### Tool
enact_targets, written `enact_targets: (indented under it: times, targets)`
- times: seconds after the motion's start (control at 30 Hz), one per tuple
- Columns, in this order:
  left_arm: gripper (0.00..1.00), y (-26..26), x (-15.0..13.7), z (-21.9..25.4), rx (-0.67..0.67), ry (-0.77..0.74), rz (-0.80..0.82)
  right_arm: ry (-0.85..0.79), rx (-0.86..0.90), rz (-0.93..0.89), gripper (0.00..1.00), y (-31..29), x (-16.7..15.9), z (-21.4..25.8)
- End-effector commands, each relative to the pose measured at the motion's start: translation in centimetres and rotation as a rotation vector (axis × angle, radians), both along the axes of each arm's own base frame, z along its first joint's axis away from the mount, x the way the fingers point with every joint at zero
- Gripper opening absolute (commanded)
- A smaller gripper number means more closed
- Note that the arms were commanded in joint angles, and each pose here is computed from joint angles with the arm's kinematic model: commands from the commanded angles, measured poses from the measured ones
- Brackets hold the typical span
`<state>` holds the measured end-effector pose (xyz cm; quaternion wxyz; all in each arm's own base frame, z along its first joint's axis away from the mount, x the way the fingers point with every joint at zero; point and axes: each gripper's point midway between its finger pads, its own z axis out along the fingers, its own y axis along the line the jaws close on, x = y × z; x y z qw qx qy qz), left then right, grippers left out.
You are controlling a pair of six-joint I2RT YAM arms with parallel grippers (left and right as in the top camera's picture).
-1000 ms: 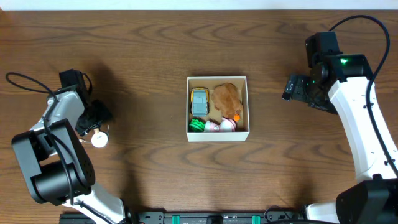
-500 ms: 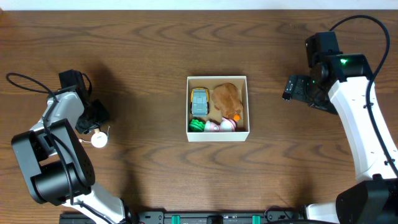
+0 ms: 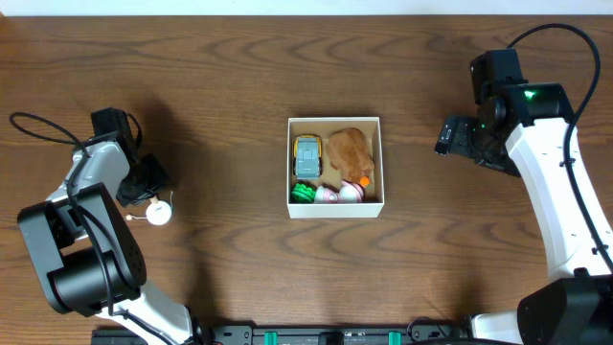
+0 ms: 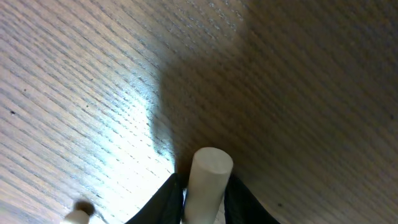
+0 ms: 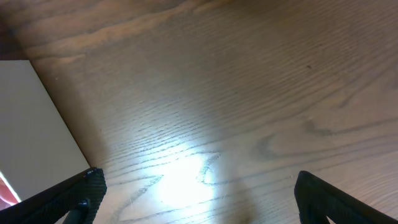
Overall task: Pack container
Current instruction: 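Grasp the white base with wooden stick using the left gripper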
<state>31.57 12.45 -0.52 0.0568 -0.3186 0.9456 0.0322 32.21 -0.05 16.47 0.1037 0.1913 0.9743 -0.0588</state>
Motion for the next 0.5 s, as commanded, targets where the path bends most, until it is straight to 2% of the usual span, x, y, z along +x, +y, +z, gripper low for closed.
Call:
enact_targets:
  times: [0.0, 0.2, 0.3, 0.47]
  targets:
    - [0.20, -0.1, -2.7, -2.2, -0.001, 0.105, -0.004, 0.008, -0.015, 0.000, 0.99, -0.4, -0.1, -0.2]
    - [0.11, -0.5, -2.0, -1.1, 0.004, 0.098, -0.061, 0.007, -0.014, -0.003, 0.99, -0.4, -0.1, -0.2]
    - [0.08, -1.5, -1.0, 1.0, 0.020, 0.064, -0.116, -0.008, -0.004, -0.062, 0.99, -0.6, 0.0, -0.1]
    - [0.06, -4.7, 1.0, 6.9, 0.065, -0.073, -0.264, -0.046, 0.002, -0.126, 0.99, -2.2, 0.8, 0.1]
